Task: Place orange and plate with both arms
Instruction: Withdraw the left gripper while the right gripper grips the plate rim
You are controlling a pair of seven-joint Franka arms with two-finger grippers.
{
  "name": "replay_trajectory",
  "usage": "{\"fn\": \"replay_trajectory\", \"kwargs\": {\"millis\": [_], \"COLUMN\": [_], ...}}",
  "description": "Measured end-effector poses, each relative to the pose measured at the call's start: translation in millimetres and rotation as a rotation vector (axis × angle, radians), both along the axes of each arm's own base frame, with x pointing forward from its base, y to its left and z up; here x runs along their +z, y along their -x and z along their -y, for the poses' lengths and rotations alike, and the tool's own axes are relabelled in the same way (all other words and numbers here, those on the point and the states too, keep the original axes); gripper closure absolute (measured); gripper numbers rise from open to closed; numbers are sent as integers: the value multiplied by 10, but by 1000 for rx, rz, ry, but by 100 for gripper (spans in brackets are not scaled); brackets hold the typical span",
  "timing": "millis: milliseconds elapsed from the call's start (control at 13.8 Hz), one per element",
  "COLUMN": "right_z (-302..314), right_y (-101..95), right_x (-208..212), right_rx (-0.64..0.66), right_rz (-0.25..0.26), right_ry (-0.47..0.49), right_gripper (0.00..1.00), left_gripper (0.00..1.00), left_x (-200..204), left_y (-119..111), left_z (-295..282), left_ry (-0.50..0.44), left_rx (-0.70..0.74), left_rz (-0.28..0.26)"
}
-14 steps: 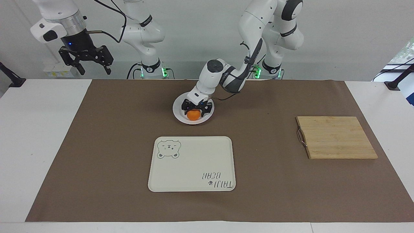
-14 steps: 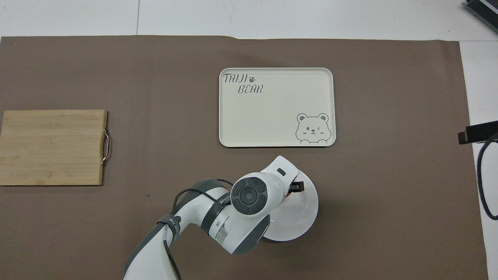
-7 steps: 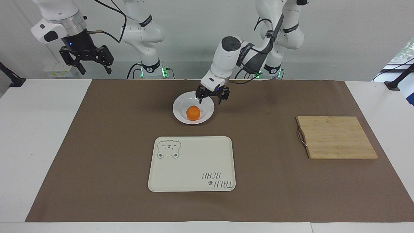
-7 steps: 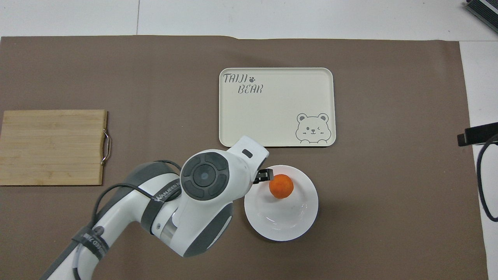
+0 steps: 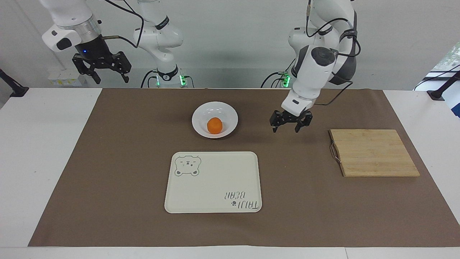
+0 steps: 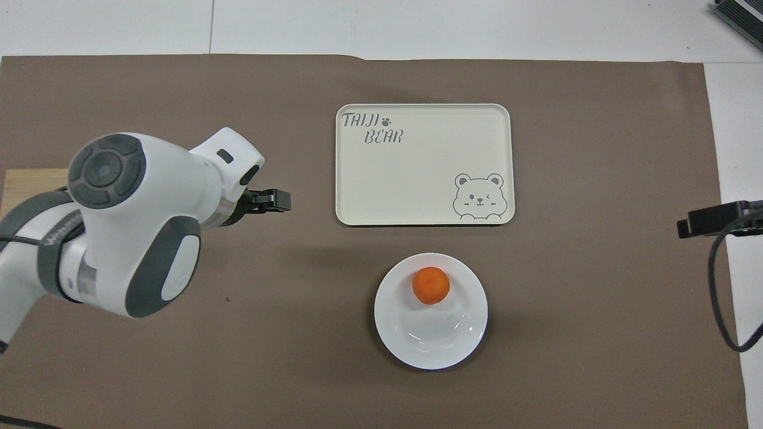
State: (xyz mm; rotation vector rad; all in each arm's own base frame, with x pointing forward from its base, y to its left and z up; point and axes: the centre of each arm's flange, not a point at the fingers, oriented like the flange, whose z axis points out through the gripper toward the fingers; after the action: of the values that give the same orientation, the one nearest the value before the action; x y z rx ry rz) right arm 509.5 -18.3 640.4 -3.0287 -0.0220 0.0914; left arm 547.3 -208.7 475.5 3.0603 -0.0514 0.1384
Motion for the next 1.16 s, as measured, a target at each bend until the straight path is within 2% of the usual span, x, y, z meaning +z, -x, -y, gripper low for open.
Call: {"fn": "replay_trajectory", "kwargs": {"millis": [218, 436, 582, 727, 945, 1164], "right_z": [-159, -407, -485, -519, -660, -675], "right_y": [9, 29, 103, 218, 346, 505], "right_x": [-637, -1295, -1721, -2130, -2423, -2791], "right_rx": [-22, -1, 37, 53, 45, 40], "right_rz": [-25, -47, -43, -37, -44, -4], "right_ry": [-138, -249, -346, -414, -483, -557], "right_gripper": [0, 0, 0, 0, 0, 0], "left_gripper": [0, 0, 0, 0, 0, 0], "left_x": [421, 921, 1180, 1257, 1225, 1223], "left_y": [-168, -205, -200, -192, -188, -185], "left_z": [-416, -603, -673, -782, -803, -796], "left_ry": [-38, -79, -93, -97, -100, -100], "left_rx": [-65, -95, -111, -114, -115, -117], "left_rz": [12, 9, 17, 9, -2, -4]}}
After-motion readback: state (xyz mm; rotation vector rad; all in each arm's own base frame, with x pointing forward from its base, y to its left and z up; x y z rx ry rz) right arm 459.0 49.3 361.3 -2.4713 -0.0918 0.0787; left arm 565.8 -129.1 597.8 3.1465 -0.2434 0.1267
